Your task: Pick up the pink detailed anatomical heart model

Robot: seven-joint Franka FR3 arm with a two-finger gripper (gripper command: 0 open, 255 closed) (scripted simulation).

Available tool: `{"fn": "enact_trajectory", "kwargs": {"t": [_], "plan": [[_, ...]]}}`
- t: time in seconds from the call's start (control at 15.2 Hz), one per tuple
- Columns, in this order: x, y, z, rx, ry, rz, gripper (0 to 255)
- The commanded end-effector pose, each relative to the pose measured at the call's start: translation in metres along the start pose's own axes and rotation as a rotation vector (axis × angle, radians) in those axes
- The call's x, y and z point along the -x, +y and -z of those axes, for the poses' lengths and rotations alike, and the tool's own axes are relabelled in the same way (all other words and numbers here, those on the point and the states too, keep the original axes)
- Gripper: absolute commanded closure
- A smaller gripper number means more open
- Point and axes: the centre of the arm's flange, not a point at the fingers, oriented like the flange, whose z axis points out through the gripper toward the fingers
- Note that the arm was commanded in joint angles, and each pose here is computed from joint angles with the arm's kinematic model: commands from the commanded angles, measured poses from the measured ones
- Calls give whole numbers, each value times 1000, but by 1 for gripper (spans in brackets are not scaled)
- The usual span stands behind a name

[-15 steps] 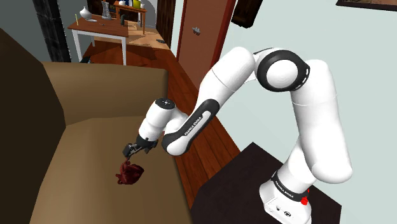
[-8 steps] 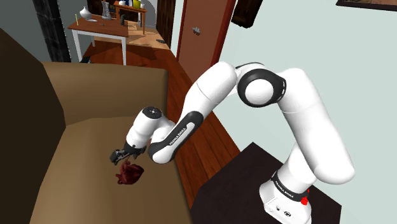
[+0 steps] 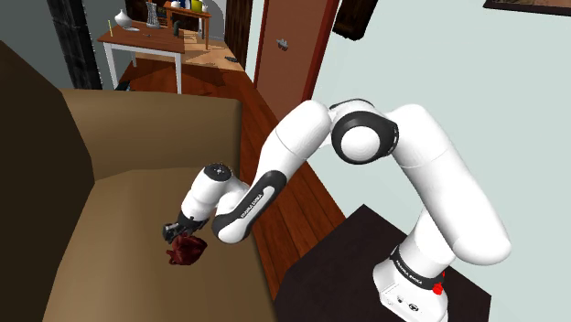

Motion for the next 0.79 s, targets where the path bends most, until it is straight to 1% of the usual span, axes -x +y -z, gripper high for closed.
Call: {"fn": "enact_trajectory", "kwargs": {"t": [0.0, 0.53, 0.73], "plan": [[0, 0, -1, 0, 0, 0, 255], [0, 0, 0, 0, 0, 0, 255], [-4, -4, 15, 0, 0, 0, 255]]}}
